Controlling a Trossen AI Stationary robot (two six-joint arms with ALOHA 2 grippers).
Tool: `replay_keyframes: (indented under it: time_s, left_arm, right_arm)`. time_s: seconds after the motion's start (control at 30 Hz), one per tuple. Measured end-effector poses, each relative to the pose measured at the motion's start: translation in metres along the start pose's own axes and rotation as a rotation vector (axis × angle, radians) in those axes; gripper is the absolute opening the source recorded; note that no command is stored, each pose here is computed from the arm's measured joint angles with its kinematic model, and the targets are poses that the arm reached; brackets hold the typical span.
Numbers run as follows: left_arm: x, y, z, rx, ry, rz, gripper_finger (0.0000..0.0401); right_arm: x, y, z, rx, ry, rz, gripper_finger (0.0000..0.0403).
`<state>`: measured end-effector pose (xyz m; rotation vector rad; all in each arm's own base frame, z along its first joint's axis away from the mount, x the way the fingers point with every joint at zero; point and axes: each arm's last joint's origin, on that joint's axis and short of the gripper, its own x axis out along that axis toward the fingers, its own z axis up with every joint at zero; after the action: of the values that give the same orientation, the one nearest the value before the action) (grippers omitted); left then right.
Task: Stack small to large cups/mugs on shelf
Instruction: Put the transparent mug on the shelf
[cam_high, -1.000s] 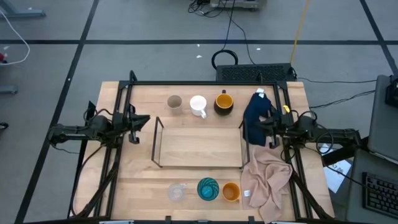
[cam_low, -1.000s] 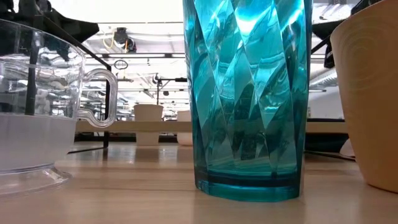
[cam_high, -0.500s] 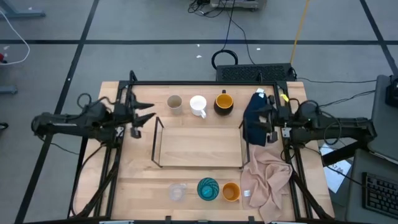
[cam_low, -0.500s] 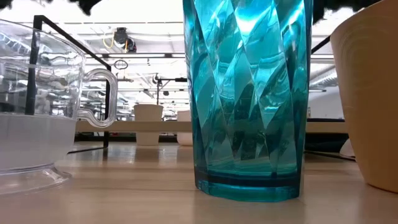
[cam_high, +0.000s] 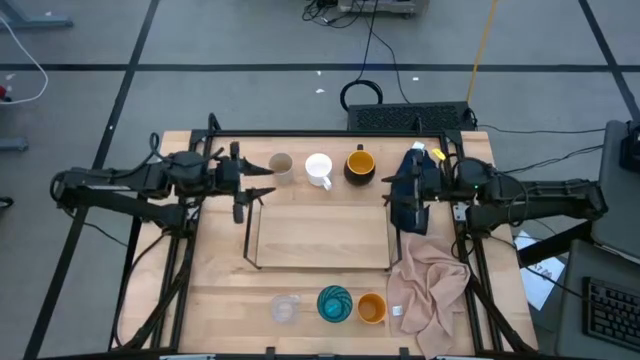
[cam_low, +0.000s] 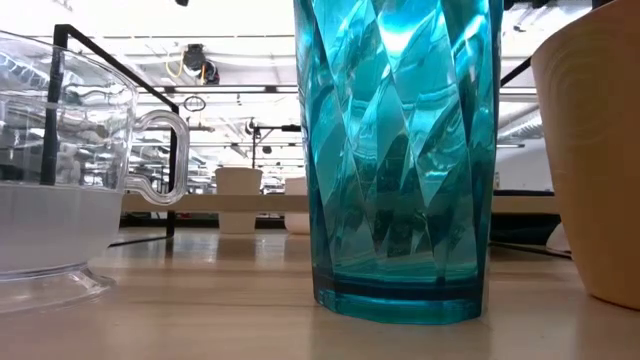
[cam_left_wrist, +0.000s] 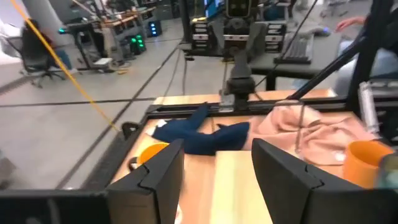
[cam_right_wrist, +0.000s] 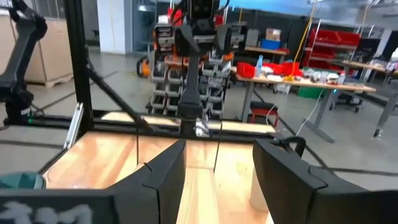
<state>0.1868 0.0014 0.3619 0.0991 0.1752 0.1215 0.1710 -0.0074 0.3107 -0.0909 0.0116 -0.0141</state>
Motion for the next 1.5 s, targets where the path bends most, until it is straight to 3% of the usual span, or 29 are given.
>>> replay_keyframes:
  time_s: [0.13,0.27,0.37,0.5,0.8,1.07,1.37,1.5]
  left_arm:
    - [0.0,-0.003,0.001,-0.1,-0.008,-0.099,0.0191]
    - [-0.003,-0.011,0.012,-0.286,-0.093,-0.347,0.0191]
    - [-0.004,-0.024,0.017,-0.314,-0.12,-0.535,0.0191]
    - [-0.003,-0.047,0.016,-0.313,-0.083,-0.642,0.0191]
    - [0.018,-0.099,-0.005,-0.284,0.072,-0.61,0.0191]
    - [0.031,-0.119,-0.031,-0.341,0.348,-0.497,0.0191]
    - [0.041,-0.144,-0.002,-0.283,0.635,-0.424,0.0191]
    - [0.052,-0.157,-0.011,-0.229,0.809,-0.363,0.0191]
  right_arm:
    - [0.0,0.0,-0.001,0.0,0.012,0.001,0.0176]
    - [-0.001,0.0,-0.002,0.001,0.02,0.002,0.0176]
    - [-0.001,0.0,-0.003,0.001,0.032,-0.001,0.0176]
    - [-0.001,0.0,-0.002,-0.001,0.028,-0.004,0.0176]
    - [-0.001,0.0,-0.003,0.002,0.029,-0.006,0.0176]
    - [-0.001,0.0,-0.004,0.028,0.049,-0.005,0.0176]
    - [-0.001,0.0,-0.008,0.048,0.083,-0.003,0.0176]
    - [-0.002,0.0,-0.009,0.056,0.097,-0.002,0.0176]
